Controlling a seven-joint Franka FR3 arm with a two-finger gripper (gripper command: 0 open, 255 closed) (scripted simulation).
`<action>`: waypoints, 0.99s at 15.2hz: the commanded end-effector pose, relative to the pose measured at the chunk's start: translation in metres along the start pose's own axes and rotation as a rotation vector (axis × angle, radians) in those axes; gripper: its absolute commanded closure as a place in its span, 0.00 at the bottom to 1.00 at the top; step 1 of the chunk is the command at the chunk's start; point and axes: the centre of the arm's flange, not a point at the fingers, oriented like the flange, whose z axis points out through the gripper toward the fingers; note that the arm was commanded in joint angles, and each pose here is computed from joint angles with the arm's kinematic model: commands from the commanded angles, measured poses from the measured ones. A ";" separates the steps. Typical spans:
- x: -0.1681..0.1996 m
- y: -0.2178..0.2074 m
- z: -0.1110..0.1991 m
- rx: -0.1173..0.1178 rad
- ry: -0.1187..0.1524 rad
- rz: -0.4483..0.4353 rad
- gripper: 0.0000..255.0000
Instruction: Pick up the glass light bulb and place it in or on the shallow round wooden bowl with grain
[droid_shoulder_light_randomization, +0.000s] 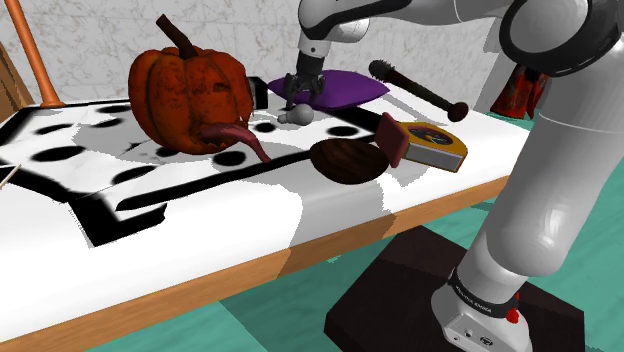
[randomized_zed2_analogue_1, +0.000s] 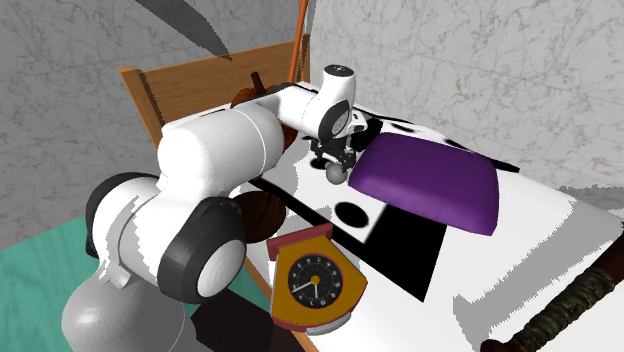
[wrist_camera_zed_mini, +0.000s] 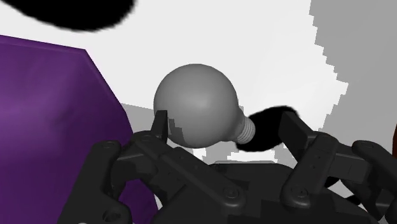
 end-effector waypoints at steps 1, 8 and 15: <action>0.000 0.000 0.002 0.000 -0.001 0.000 0.00; 0.000 0.000 0.002 0.000 -0.001 0.000 1.00; 0.000 0.000 0.005 0.000 -0.001 0.000 1.00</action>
